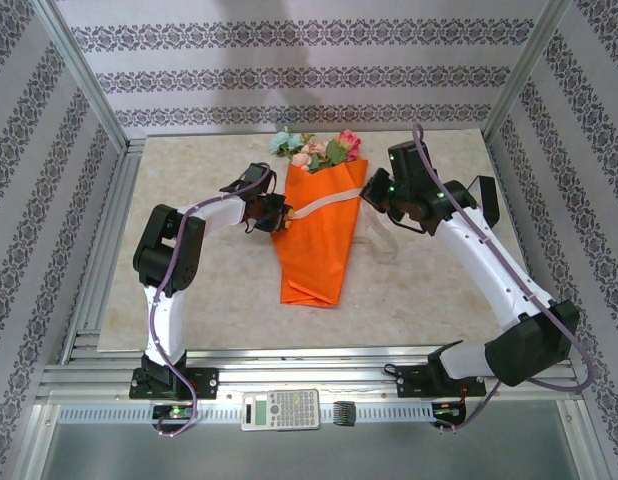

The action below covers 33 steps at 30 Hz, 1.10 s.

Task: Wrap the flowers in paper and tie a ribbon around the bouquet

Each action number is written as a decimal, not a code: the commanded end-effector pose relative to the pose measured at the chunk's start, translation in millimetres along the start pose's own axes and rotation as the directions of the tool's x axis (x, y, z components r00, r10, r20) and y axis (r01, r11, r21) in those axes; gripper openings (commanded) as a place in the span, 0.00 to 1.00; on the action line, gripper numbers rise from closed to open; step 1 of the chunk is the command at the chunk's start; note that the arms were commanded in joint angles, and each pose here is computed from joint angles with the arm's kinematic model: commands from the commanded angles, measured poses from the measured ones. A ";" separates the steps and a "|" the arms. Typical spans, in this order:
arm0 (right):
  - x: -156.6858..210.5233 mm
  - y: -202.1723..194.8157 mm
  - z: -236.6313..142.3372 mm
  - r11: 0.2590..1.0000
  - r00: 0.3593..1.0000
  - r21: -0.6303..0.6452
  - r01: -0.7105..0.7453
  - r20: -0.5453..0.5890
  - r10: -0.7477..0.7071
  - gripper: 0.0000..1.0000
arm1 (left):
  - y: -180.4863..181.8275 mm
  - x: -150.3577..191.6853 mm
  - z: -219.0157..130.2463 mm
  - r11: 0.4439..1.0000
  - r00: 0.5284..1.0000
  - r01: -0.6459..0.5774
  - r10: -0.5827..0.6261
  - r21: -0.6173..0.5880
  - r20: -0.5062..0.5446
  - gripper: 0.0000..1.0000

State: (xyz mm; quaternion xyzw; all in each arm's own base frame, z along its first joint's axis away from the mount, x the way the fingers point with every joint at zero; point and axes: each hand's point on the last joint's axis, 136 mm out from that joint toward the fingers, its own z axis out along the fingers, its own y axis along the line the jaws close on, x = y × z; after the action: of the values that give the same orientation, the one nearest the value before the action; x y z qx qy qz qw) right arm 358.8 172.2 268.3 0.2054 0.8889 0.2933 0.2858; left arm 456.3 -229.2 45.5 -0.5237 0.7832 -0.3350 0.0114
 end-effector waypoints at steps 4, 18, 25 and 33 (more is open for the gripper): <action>-9.6 95.0 26.9 0.877 0.962 -0.444 0.187 -0.098 -0.254 0.00 | -11.7 -1.3 -3.9 0.999 1.000 0.004 -0.004 0.048 -0.003 0.00; 41.7 113.6 117.9 0.862 0.818 -0.502 0.067 -0.467 -0.335 0.00 | -22.4 44.1 -37.5 0.962 0.978 -0.175 0.194 0.207 -0.077 0.00; 68.1 62.4 122.1 0.928 0.746 -0.373 -0.021 -0.623 -0.233 0.00 | -11.4 58.9 -49.0 0.941 0.954 -0.259 0.284 0.219 -0.092 0.00; 89.4 28.9 108.4 0.969 0.668 -0.248 0.011 -0.719 -0.192 0.00 | -5.2 65.8 -52.4 0.917 0.927 -0.332 0.360 0.220 -0.103 0.00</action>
State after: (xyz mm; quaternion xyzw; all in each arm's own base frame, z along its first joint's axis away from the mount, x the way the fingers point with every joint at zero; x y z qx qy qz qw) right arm 385.6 290.8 183.3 -0.0039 0.8915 0.4522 -0.0268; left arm 419.7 -250.0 97.4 -0.3893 0.8160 -0.4236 0.0572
